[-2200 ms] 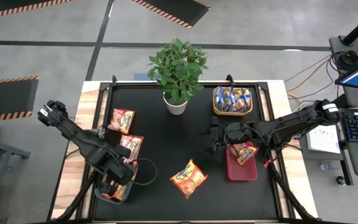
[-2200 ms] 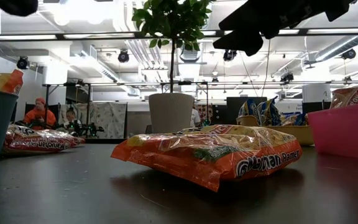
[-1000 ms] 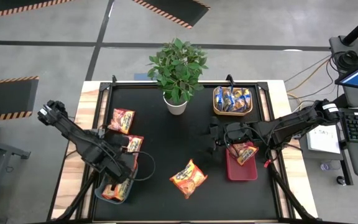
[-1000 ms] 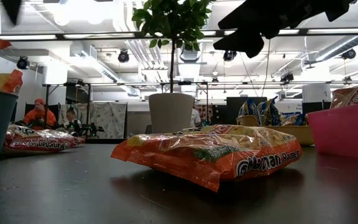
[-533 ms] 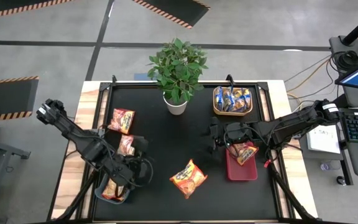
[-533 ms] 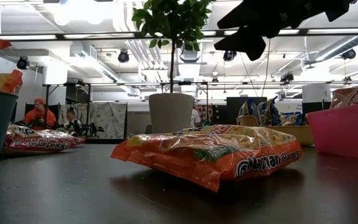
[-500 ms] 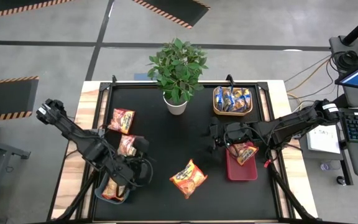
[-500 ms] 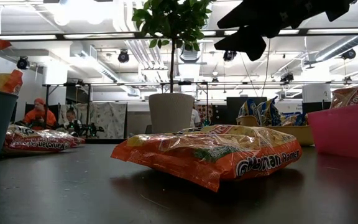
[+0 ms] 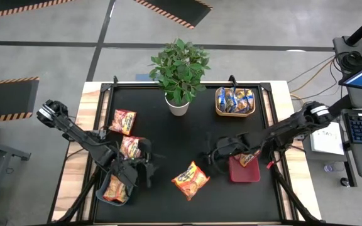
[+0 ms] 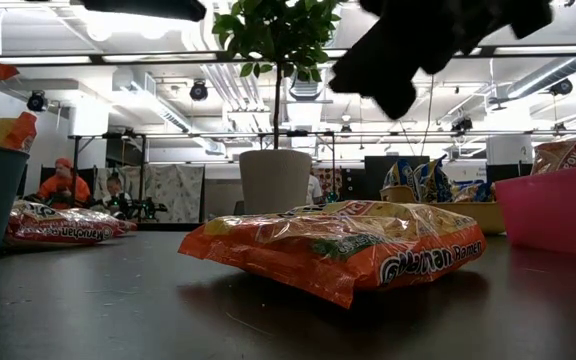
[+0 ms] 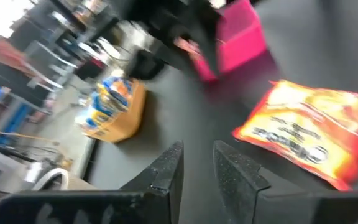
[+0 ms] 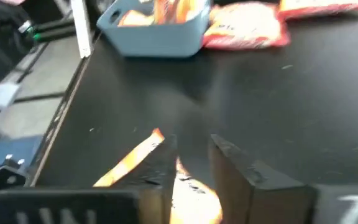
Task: Sort Maruchan noodles
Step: Put the orange noodle pack into the blue bin
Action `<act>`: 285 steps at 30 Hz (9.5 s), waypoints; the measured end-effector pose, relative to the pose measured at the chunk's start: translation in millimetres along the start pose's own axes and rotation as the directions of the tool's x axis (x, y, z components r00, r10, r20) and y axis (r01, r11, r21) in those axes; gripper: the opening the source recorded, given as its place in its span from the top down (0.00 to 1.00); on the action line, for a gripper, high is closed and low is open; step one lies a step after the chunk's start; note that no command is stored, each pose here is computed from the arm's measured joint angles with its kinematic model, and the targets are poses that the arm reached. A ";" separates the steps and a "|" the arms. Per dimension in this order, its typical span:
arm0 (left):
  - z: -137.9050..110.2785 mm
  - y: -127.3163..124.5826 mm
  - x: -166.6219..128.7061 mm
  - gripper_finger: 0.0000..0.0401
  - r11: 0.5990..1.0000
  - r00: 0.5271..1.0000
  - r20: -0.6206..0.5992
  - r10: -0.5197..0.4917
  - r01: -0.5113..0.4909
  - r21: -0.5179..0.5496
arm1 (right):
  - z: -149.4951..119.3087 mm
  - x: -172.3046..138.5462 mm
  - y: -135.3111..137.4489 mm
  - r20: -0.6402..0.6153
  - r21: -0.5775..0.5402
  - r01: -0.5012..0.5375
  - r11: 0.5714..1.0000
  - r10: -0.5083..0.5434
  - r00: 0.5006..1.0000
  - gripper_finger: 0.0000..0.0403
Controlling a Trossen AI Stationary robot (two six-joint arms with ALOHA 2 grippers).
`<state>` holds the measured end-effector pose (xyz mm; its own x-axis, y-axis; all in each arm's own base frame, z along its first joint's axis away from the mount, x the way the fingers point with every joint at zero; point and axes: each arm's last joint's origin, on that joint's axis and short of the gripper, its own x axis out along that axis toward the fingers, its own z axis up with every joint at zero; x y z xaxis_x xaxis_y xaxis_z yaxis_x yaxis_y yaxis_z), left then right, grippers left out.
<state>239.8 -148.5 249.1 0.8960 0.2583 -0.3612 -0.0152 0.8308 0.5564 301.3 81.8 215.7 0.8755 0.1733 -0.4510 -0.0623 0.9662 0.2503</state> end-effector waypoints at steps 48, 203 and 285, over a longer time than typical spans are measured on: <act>-22.4 7.1 71.5 0.91 0.823 0.989 -0.063 -0.137 0.078 -0.563 | -8.1 32.1 -17.6 -0.360 0.073 0.348 0.935 -0.301 0.883 0.98; 25.5 -65.1 65.1 0.59 0.819 0.795 -0.249 -0.554 0.464 -0.338 | -57.5 82.1 17.8 -0.208 -0.083 0.159 0.984 -0.173 0.963 0.98; -22.6 -113.8 86.3 0.99 0.994 0.943 -0.332 -0.019 0.055 0.098 | -27.1 61.5 -11.7 -0.194 0.181 0.242 0.953 -0.207 0.959 0.98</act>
<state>308.8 -209.6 137.7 0.6983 0.3911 -0.5995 0.0775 0.7913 0.6065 342.9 86.3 161.8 0.7594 0.0032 -0.6506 0.2395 0.9284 0.2841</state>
